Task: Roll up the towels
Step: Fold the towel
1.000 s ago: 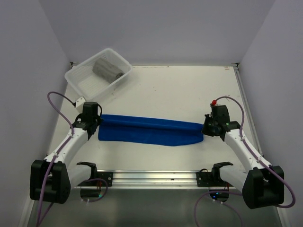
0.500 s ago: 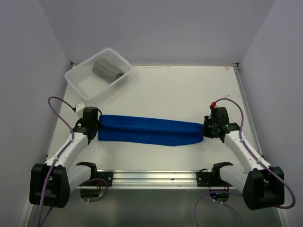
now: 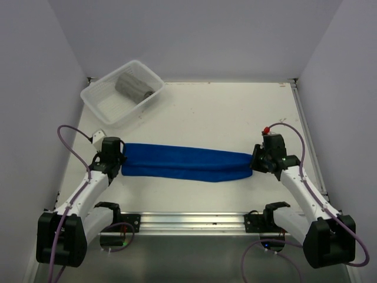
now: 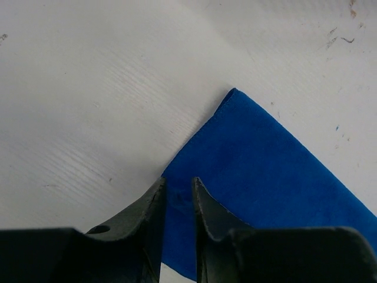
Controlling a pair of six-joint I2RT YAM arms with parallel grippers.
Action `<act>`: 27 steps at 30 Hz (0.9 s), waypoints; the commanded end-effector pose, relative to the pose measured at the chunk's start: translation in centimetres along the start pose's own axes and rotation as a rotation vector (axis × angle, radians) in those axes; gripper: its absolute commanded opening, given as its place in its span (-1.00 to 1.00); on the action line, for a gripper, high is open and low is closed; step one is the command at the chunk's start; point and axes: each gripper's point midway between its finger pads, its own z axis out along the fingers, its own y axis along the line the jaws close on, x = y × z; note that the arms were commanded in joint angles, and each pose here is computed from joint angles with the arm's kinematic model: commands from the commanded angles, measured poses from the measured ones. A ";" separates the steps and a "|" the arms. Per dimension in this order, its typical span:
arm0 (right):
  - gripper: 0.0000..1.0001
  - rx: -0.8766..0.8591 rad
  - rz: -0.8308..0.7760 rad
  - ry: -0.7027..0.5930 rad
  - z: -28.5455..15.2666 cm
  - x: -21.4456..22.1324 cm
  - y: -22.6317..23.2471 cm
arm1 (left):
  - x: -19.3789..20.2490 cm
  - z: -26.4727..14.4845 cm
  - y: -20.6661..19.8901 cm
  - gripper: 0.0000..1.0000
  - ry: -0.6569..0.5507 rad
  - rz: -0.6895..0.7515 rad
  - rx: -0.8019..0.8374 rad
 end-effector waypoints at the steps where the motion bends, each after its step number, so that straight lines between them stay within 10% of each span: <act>1: -0.45 -0.037 0.009 -0.004 -0.6 0.2 0.6 | -1.4 0.0 -0.7 -0.46 -0.052 -0.015 0.032; 27: -0.17 0.077 0.132 -0.114 0.3 -5.5 1.0 | -5.2 1.8 -5.9 -0.27 -0.022 0.055 0.073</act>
